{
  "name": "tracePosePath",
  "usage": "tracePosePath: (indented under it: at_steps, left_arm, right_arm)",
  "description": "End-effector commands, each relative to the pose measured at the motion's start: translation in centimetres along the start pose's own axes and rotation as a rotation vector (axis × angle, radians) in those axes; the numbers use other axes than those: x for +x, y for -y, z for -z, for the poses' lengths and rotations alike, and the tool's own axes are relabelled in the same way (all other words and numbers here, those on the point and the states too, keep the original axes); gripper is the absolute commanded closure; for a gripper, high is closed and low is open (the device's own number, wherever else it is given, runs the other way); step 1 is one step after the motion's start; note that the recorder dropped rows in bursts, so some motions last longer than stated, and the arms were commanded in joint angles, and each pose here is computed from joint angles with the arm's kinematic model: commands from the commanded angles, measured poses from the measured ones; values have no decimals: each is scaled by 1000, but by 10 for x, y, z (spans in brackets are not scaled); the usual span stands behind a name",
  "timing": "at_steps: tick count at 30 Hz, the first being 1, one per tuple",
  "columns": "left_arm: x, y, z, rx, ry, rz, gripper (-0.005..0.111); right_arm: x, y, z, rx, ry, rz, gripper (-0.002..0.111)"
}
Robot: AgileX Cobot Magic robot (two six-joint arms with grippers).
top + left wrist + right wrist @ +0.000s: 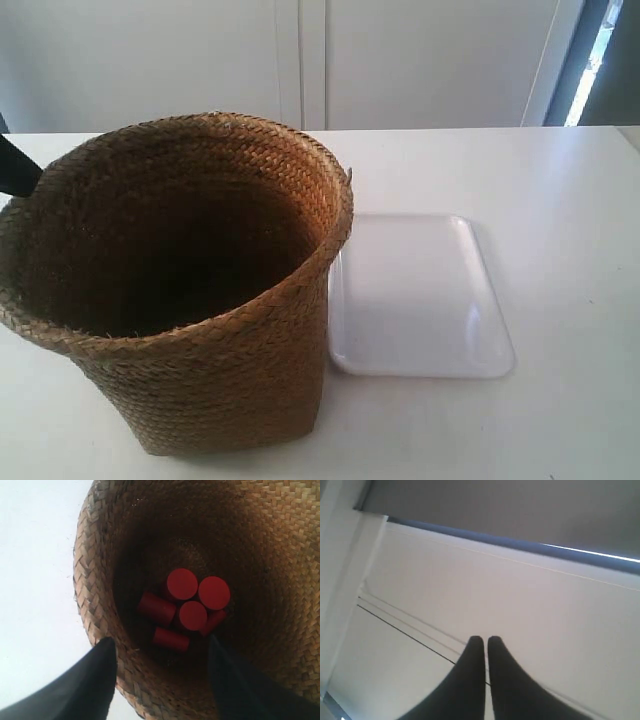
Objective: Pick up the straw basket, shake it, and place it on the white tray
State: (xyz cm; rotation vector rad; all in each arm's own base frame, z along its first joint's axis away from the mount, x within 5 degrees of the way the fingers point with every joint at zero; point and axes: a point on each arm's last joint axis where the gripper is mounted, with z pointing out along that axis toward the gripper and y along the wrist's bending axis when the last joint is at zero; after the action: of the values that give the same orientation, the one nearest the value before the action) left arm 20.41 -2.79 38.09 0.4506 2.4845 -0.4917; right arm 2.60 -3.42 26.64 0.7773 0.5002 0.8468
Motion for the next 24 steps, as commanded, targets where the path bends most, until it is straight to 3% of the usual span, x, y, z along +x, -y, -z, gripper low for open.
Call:
tracePosePath:
  at_steps: [1, 4, 7, 12, 17, 21, 24]
  left_arm:
    - [2, 4, 2, 19, 8, -3, 48]
    - [2, 4, 2, 18, 10, -3, 48]
    - [2, 4, 2, 18, 10, -3, 48]
    - [2, 4, 2, 18, 10, -5, 48]
    - [1, 4, 2, 13, 19, -5, 48]
    - [1, 3, 2, 9, 22, -8, 48]
    - [0, 3, 2, 10, 27, -7, 48]
  right_arm:
    - [2, -30, -28, 85, -100, 321, 108]
    - [18, -63, -77, 102, -300, 742, 108]
    - [45, -79, -130, 68, -500, 972, 108]
    - [68, -114, -200, -23, -567, 1035, 108]
    - [110, -111, -246, -24, -856, 904, 108]
    - [144, -84, -277, 104, -1123, 840, 108]
    - [150, -56, -292, 281, -1264, 1009, 108]
